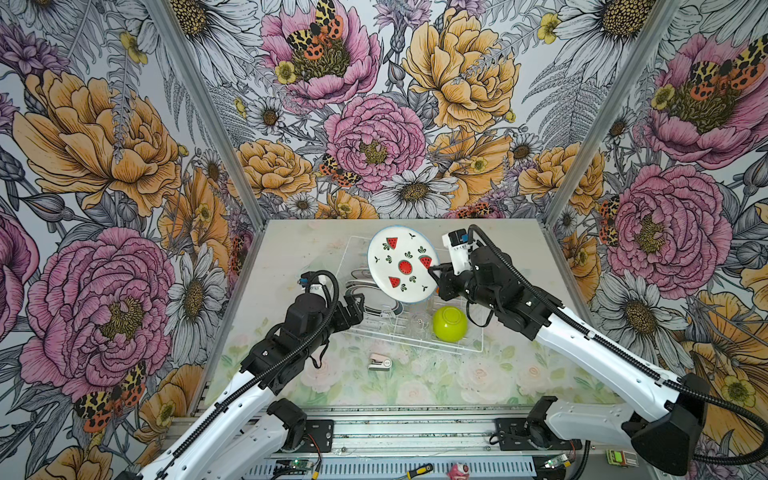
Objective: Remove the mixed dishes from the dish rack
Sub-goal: 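Lift the watermelon-print plate upright out of the rack with the right gripper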
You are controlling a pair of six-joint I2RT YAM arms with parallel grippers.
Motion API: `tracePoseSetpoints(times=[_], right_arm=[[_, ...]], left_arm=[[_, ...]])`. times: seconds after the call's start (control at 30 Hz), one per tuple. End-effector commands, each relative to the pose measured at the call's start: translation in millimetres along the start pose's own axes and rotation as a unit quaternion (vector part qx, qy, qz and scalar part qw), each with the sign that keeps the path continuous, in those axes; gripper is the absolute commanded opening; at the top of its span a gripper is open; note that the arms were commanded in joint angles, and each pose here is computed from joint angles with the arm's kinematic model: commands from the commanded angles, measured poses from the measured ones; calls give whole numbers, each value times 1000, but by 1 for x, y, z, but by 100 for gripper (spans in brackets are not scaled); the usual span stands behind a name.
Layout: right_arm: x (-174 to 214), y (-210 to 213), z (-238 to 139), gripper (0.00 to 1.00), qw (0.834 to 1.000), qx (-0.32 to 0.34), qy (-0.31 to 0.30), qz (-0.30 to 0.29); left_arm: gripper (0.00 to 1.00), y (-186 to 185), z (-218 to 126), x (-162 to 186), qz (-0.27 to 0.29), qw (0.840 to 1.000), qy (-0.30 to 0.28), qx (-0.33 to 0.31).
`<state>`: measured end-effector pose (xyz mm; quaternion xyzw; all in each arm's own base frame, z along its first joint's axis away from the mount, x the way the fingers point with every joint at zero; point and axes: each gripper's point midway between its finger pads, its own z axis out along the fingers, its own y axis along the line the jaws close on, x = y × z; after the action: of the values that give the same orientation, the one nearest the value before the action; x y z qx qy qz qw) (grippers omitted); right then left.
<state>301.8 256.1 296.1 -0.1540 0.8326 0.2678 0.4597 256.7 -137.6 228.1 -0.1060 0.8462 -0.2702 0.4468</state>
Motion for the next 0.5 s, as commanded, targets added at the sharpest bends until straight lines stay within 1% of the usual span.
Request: tracePoseSetpoints(times=[0.0, 0.07, 0.2, 0.33, 0.47], right_arm=[[-63, 23, -32, 0, 992, -53, -108, 34], [-63, 23, -31, 0, 992, -54, -106, 35], [-63, 20, -28, 0, 992, -52, -104, 42], [-63, 19, -24, 0, 992, -54, -100, 52], [-65, 21, -28, 0, 990, -62, -107, 61]], left_arm=[[99, -25, -2, -23, 5, 999, -29, 38], [99, -28, -1, -31, 8, 999, -38, 34], [99, -39, 1, -40, 12, 998, -46, 47], [99, -51, 10, -44, 16, 997, -38, 58], [99, -62, 20, -45, 16, 997, -27, 72]])
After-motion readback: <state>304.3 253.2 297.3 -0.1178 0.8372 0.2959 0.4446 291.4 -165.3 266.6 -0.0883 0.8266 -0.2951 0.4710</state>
